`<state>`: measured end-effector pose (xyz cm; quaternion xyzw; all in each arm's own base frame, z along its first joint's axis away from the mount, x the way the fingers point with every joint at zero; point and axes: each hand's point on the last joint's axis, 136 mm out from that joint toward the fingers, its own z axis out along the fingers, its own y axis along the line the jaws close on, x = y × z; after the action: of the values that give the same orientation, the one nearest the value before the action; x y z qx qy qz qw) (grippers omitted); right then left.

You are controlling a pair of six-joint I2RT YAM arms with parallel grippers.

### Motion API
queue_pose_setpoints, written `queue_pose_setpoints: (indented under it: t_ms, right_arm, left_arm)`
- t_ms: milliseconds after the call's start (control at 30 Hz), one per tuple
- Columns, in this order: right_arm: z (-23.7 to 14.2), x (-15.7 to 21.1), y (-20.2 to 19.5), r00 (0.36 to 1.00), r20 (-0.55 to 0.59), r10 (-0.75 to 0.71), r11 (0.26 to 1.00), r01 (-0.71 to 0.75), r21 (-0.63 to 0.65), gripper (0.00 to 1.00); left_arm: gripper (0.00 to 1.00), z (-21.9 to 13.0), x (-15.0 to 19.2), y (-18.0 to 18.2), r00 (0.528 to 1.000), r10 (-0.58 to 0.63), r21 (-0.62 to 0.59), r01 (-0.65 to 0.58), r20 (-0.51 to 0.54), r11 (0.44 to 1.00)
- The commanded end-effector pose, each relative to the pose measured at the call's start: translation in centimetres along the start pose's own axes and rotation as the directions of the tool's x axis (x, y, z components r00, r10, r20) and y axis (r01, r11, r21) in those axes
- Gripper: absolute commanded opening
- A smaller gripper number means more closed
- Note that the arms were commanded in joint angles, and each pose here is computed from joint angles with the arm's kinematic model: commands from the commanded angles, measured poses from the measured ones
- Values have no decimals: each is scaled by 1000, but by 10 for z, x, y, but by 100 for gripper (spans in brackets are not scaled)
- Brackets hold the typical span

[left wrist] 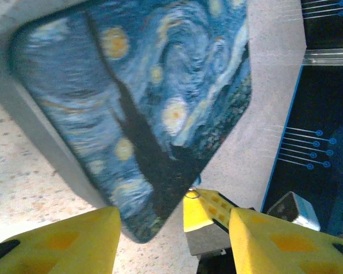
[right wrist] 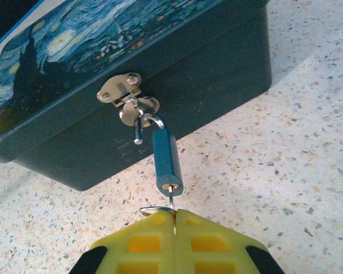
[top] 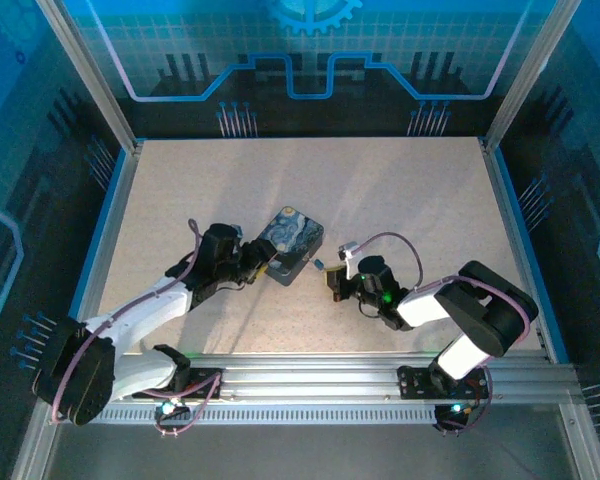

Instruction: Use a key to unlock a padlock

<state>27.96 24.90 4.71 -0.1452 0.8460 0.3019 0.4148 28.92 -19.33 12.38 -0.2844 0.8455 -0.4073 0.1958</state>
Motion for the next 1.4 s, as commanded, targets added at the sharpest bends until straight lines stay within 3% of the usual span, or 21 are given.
queue_pose_setpoints:
  t_ms: [0, 367, 833, 1167, 1367]
  right_arm:
    - [-1, 5, -5, 994, -28, 109, 993, -110, -34, 0]
    - [8, 14, -13, 972, -106, 210, 974, -217, -62, 3]
    - [6, 17, -20, 963, -131, 235, 968, -244, -58, 13]
    - [-15, -7, -19, 969, -144, 200, 968, -218, -121, 31]
    - [-26, -32, -11, 976, -128, 177, 945, -205, -256, 45]
  left_arm:
    - [54, 1, 1, -34, 997, 78, 68, -77, -21, 995]
    - [53, 38, -4, -71, 978, 195, 68, -190, -73, 979]
    - [53, 69, -2, -31, 977, 180, -30, -185, -114, 982]
    - [53, 62, 2, -1, 976, 178, -92, -190, -124, 977]
    - [53, 57, 5, 12, 978, 167, -108, -180, -124, 978]
